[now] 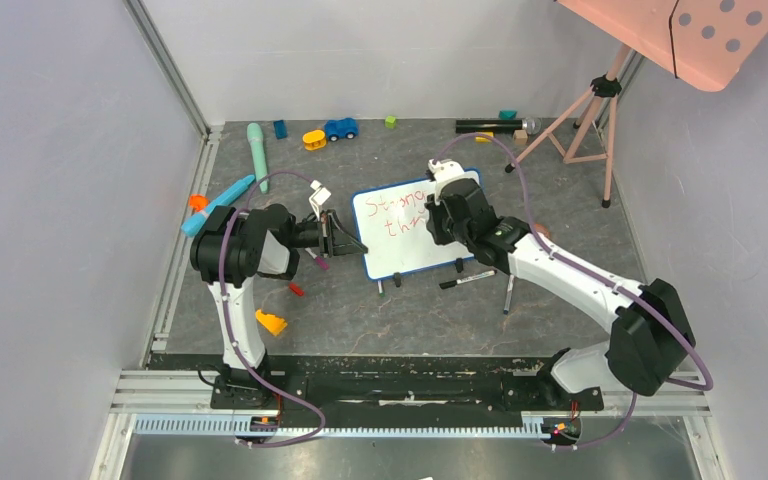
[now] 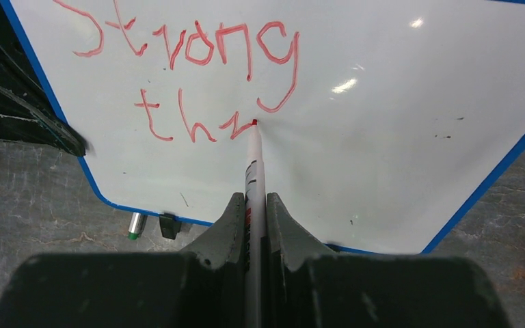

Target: Write a sentence on the whiteboard

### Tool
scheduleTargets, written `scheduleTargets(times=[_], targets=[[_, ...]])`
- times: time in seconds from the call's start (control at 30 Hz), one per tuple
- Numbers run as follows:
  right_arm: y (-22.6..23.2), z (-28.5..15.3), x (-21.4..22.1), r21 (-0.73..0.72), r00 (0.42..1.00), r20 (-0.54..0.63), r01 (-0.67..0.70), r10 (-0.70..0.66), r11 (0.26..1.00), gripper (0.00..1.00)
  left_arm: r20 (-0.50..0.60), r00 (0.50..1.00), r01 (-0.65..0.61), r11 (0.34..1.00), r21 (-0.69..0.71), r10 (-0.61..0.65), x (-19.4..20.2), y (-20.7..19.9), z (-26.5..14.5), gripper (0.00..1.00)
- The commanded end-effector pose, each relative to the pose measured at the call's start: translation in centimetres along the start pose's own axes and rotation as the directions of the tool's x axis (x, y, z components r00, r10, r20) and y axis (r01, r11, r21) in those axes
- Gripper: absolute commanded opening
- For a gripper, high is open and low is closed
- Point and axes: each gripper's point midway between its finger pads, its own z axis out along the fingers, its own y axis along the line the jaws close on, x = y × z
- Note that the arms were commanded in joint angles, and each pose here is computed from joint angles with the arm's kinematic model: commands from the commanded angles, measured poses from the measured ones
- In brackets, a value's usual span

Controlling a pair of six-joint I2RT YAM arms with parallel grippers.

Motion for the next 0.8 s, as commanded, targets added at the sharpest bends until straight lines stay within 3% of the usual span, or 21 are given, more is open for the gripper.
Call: scheduleTargets(times=[0.0, 0.77], targets=[[-0.1, -1.9, -3.5, -0.018, 0.993, 0.114, -0.017, 0.019, 1.000, 0.00, -0.026, 0.997, -0.074, 0.996, 0.049, 0.075, -0.4, -1.0, 0.3, 0.02], [-0.9, -0.8, -1.4, 0.021, 0.998, 0.068, -0.011, 0.009, 1.000, 0.00, -0.043, 0.998, -0.050, 0.997, 0.062, 0.053, -0.2, -0.7, 0.5, 0.02]])
